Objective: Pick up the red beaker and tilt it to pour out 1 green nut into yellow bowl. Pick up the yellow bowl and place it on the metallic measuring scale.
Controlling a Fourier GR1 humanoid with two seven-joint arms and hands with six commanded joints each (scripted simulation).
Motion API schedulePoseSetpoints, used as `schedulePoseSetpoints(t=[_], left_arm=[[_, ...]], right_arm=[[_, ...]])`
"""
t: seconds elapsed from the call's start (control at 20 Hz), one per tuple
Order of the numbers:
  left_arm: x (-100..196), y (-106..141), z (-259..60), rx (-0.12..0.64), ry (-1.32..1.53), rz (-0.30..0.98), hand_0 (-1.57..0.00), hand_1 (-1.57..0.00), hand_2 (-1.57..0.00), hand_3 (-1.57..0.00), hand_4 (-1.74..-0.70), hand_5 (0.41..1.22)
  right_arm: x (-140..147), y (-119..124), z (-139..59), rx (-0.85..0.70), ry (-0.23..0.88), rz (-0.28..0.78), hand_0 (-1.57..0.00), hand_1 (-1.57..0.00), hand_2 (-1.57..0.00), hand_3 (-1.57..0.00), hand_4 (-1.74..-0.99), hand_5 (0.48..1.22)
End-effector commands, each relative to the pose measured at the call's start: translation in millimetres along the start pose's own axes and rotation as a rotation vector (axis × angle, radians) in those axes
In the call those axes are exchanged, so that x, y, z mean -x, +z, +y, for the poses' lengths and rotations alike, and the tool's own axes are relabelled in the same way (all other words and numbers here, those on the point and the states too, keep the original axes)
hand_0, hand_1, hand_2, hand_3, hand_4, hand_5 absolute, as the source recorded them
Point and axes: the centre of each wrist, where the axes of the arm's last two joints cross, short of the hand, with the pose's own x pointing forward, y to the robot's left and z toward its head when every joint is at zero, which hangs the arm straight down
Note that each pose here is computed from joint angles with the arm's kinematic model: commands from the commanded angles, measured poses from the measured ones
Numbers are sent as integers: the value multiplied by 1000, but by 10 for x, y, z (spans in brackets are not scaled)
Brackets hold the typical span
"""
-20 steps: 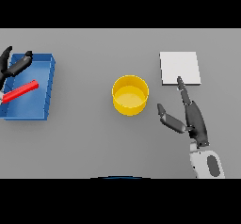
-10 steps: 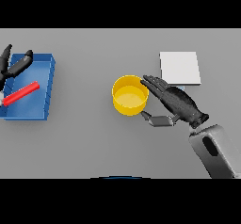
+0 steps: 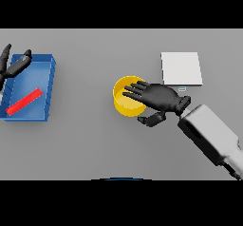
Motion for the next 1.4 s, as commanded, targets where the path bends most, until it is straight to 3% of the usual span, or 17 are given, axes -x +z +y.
schedulePoseSetpoints(t=[0.0, 0.4, 0.7, 0.8, 0.9, 0.95, 1.1, 1.2, 1.35], left_arm=[[13, 5, -7, 5, 0, -2, 0, 1, 1, 1, -722, 687], [59, -18, 43, 0, 8, -10, 1, 1, 1, 1, -723, 684], [82, -1, 82, 6, 10, -13, 1, 1, 1, 1, -719, 686], [83, -4, 100, 4, 8, -16, 1, 1, 1, 1, -713, 686], [81, -10, 84, 11, 9, -18, 1, 1, 1, 1, -714, 691], [92, -13, 54, 14, 14, -15, 1, 1, 1, 1, -716, 692], [81, -22, 56, 5, 12, -12, 1, 1, 1, 1, -719, 693], [58, 3, 80, 4, 19, -31, 1, 1, 1, 1, -724, 696], [100, 14, 82, 11, 8, -28, 1, 1, 1, 1, -725, 694]], right_arm=[[-23, -43, 15, -37, 14, -18, 1, 1, 1, 1, -1223, 705], [12, -372, 9, -197, 125, 5, 1, 1, 1, 1, -1266, 720], [-18, -467, -14, -244, 104, 15, 1, 1, 1, 1, -1305, 763], [-27, -493, -16, -256, 82, 36, -3, -16, -19, -43, -1336, 810], [-15, -506, 0, -264, 88, 30, -287, -236, -176, -173, -1387, 873], [-14, -504, 17, -265, 99, 22, -544, -473, -310, -262, -1420, 943], [-3, -482, 2, -271, 99, 15, -1045, -1009, -870, -574, -1552, 1079], [5, -464, 12, -261, 95, 5, -1235, -1211, -1122, -834, -1614, 1130], [-20, -446, 10, -249, 114, 7, -1399, -1387, -1222, -1117, -1676, 1174]])
